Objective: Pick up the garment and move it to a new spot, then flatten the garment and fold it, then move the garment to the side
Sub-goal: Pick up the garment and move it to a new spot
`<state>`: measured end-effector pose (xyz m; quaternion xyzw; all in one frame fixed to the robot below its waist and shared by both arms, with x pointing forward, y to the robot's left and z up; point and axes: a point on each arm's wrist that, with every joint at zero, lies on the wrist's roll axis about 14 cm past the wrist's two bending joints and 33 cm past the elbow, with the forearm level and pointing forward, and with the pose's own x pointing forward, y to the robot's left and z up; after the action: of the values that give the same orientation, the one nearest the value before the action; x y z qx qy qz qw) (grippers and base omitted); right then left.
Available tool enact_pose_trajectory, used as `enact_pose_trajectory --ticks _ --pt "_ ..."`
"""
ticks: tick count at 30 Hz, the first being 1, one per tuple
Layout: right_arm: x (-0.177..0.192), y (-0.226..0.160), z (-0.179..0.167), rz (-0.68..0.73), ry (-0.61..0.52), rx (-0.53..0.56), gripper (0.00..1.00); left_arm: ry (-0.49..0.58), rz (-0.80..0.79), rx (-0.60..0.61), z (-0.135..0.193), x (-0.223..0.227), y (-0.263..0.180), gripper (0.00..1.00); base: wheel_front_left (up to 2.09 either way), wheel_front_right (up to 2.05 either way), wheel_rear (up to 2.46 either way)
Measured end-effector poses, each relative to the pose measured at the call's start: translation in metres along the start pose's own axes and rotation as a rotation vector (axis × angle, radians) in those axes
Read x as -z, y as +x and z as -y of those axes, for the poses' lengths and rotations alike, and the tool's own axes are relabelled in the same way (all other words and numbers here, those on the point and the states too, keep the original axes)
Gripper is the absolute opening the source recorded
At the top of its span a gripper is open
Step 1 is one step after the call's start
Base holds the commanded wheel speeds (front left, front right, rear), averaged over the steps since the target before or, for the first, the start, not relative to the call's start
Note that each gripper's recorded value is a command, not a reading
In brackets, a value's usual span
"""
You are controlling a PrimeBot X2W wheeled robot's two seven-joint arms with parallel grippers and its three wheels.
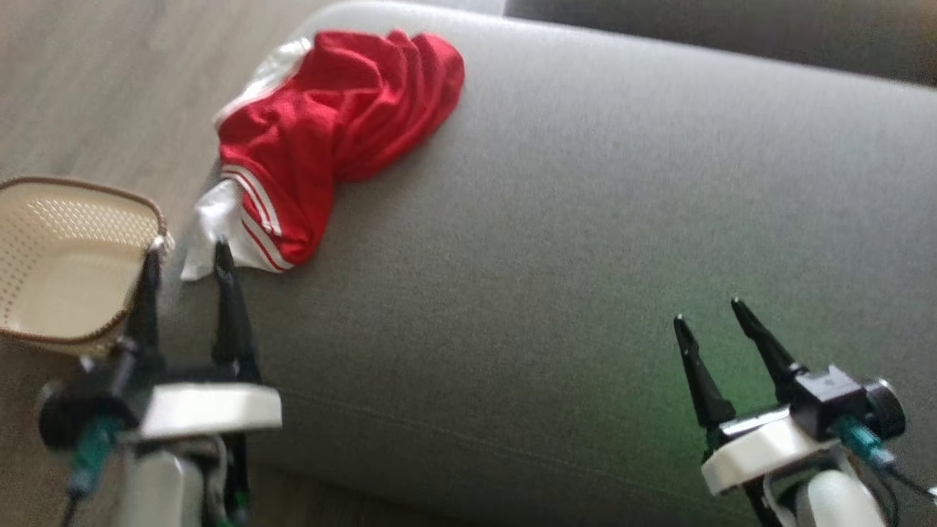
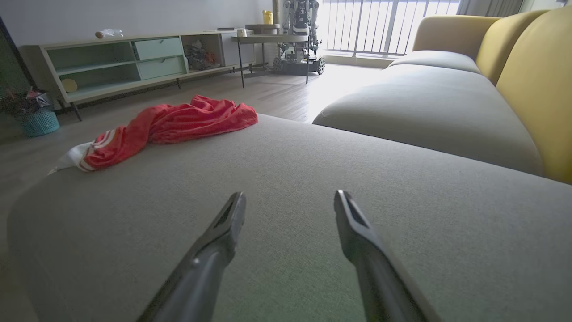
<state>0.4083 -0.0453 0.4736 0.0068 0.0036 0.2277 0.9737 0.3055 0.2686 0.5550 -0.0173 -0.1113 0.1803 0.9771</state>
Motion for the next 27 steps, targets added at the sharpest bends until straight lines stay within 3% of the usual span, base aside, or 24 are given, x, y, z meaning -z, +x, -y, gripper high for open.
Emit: enact_pose_trajectory --ticks 5,12,22,27 --pt "0.010 0.022 0.013 -0.003 0.007 0.020 1.00 0.018 0.064 0.025 0.008 -0.011 0.052 1.00 0.00 0.00 0.00" --pt "0.035 0.040 0.030 -0.040 -0.004 0.047 1.00 0.021 -0.013 0.120 0.035 0.031 0.119 1.00 0.00 0.00 0.00" --pt "0.059 0.052 0.056 -0.072 -0.028 0.084 1.00 -0.037 -0.323 0.123 0.047 0.121 0.201 1.00 0.00 0.00 0.00" --pt "0.062 0.062 0.066 -0.054 -0.026 0.098 1.00 -0.042 -0.573 0.094 0.049 0.180 0.207 1.00 0.00 0.00 0.00"
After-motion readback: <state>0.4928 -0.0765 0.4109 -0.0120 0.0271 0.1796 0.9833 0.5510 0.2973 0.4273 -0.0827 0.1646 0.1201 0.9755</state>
